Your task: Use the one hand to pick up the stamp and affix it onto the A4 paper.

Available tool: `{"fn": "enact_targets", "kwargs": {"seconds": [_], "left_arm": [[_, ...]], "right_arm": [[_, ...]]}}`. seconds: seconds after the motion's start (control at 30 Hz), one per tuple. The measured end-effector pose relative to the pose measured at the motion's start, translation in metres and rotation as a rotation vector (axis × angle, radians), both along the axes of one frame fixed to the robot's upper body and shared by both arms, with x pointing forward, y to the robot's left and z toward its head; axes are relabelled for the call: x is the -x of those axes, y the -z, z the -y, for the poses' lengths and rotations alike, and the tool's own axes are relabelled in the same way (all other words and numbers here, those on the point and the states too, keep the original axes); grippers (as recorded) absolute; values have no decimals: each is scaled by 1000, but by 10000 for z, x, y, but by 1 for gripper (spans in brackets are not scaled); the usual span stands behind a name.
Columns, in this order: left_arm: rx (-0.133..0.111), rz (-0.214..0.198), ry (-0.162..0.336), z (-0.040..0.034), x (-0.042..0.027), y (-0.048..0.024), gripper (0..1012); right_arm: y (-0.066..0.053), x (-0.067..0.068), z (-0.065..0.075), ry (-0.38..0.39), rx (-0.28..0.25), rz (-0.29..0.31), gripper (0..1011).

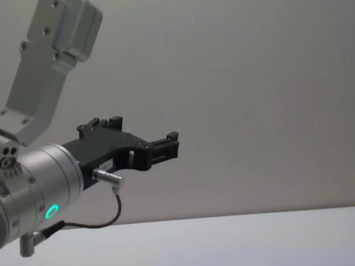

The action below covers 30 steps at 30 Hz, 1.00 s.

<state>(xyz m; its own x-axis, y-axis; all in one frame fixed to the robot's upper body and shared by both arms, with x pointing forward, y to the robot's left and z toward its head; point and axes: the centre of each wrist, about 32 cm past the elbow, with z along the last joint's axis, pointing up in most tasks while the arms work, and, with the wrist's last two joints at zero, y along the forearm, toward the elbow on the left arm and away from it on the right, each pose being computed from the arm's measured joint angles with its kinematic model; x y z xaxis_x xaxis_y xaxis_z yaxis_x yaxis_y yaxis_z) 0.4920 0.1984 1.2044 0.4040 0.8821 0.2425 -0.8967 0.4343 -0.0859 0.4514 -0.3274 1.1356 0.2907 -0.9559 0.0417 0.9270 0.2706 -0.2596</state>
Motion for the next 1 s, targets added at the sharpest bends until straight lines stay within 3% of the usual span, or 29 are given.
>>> {"fn": "enact_targets", "kwargs": {"seconds": [1.0], "left_arm": [[0,0,0,0,0,0,1001]], "right_arm": [[72,-126,-105,15,11,-83,998]]}}
